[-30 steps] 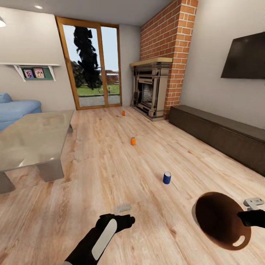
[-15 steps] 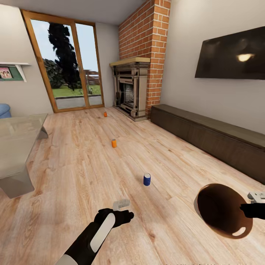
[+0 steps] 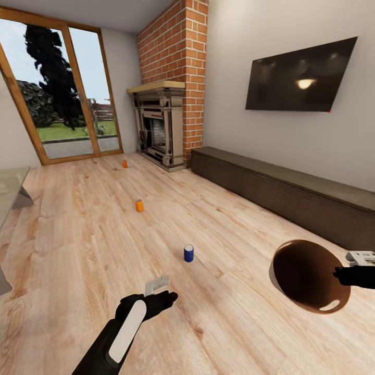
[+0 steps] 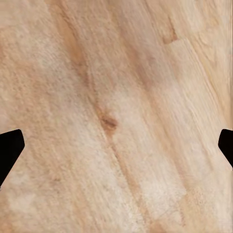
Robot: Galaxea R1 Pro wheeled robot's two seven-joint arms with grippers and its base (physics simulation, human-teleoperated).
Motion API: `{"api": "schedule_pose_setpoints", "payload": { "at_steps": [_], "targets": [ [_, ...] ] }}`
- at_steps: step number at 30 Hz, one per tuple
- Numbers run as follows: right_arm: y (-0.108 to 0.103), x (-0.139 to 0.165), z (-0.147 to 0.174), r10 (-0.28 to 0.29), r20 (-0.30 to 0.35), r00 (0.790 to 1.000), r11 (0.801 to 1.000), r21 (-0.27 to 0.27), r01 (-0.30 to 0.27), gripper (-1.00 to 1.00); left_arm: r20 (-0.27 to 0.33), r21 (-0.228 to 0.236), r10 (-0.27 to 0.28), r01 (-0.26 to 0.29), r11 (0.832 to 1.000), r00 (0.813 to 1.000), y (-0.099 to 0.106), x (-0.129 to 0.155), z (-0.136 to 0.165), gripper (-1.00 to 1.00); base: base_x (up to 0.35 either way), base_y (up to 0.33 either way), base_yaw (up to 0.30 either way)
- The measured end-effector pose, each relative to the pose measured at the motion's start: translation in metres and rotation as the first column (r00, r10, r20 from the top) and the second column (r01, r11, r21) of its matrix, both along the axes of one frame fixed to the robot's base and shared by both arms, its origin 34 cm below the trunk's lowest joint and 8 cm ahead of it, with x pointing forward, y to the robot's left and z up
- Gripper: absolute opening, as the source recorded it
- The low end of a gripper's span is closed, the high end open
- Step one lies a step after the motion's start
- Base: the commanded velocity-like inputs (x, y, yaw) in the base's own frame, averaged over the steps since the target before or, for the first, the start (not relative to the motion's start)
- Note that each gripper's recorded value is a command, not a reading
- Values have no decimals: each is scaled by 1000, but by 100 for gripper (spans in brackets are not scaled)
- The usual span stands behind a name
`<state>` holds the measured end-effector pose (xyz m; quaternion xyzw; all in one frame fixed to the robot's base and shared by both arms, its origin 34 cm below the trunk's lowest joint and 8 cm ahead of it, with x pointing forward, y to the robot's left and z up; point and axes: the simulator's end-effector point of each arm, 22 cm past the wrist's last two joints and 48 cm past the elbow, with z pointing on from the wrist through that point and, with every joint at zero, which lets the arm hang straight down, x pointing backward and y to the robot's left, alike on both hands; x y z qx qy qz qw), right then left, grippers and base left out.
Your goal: Put the three can of soda from the living room inside the tash can in the kitchen.
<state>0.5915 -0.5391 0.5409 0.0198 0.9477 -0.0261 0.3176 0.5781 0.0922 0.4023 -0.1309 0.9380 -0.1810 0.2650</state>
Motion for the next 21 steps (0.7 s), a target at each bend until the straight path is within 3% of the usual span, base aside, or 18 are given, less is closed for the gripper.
{"api": "schedule_pose_setpoints", "payload": {
  "at_steps": [7,13,16,17,21],
  "targets": [
    [20,1,4,45,4,999,997,66,-45,-100,18,9,5,-5,1000,1000,6,0,5,100,162,0,-169],
    [20,1,2,52,2,999,997,60,-52,-100,8,26,7,-7,1000,1000,8,-1,0,100,328,-53,-16],
    [25,1,-2,56,3,998,996,69,-56,-100,-18,91,38,-37,995,999,23,-5,-7,100,339,-129,-3],
    [27,2,-4,61,4,998,996,67,-61,-100,-37,140,65,-59,988,997,32,-9,-11,100,338,-150,-1],
    [33,7,-4,80,24,997,995,62,-81,-100,-56,198,98,-85,977,994,42,-13,-14,100,336,-162,-1]
  ]
}}
